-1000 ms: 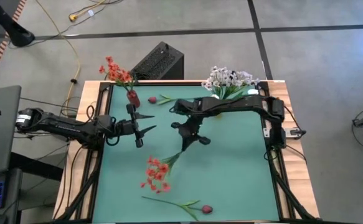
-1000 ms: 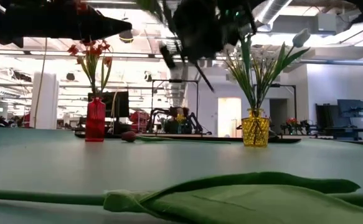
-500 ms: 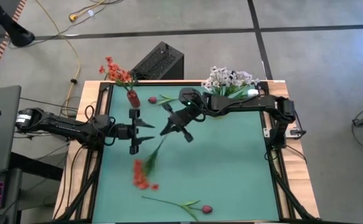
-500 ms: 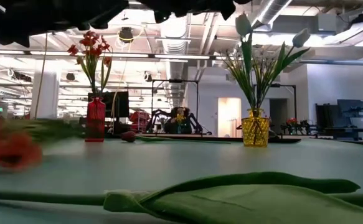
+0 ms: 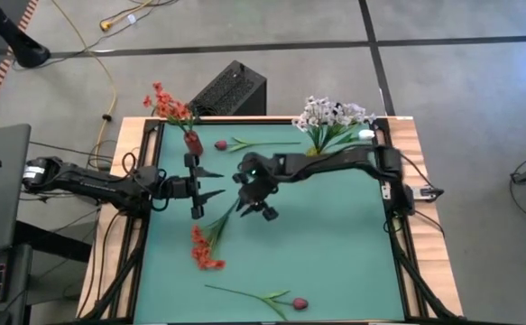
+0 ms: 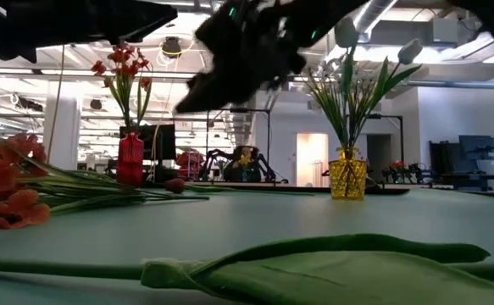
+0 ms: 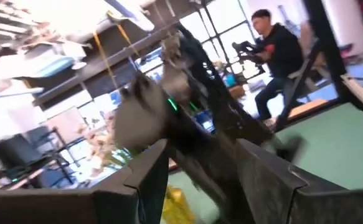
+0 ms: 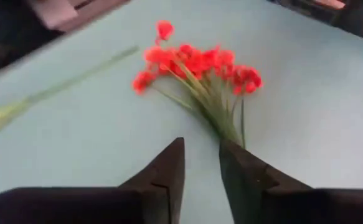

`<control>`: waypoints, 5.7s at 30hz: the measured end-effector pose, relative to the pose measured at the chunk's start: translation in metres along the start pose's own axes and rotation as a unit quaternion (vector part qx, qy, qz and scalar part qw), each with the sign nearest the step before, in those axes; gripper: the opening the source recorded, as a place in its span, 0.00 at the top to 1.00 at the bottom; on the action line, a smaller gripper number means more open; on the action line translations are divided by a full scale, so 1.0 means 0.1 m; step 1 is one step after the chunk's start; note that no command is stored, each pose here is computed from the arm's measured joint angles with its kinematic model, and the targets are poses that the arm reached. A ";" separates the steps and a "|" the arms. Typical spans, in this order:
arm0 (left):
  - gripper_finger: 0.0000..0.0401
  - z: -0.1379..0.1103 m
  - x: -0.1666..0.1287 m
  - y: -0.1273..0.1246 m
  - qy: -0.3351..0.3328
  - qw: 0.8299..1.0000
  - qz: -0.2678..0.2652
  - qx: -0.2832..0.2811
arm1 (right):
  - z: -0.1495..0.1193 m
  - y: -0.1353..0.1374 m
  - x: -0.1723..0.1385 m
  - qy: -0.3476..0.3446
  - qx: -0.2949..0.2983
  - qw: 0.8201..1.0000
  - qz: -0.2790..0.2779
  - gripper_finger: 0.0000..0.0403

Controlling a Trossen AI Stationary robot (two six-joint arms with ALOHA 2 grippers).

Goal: Sort flowers into vase by color
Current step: Put the orange flowers into the red flower vase

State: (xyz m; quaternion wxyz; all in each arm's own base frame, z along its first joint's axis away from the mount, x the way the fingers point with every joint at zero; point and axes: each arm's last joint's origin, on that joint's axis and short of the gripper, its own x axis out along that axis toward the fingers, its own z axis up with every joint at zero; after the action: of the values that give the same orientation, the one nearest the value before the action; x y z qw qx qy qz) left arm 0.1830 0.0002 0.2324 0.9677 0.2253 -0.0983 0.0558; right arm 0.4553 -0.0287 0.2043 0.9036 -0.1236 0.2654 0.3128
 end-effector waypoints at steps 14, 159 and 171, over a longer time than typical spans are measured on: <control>0.57 -0.03 -0.02 0.01 0.034 0.999 0.023 0.015 | -0.57 -0.31 0.49 0.011 -0.006 0.999 -0.045 0.62; 0.99 0.61 0.11 0.30 0.185 0.974 0.021 -0.128 | 1.11 0.41 -1.76 0.099 0.149 0.981 -0.072 0.34; 1.00 1.12 -0.02 0.69 0.297 0.917 0.206 -0.166 | 0.93 0.98 -2.16 0.100 0.102 0.989 -0.037 0.34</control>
State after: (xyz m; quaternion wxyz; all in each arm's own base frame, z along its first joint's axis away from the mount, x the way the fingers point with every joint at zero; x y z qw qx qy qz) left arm 0.1517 0.0114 0.3601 0.9429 0.0087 0.1415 0.3015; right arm 0.2882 -0.0247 0.3961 0.8915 -0.0714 0.3798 0.2363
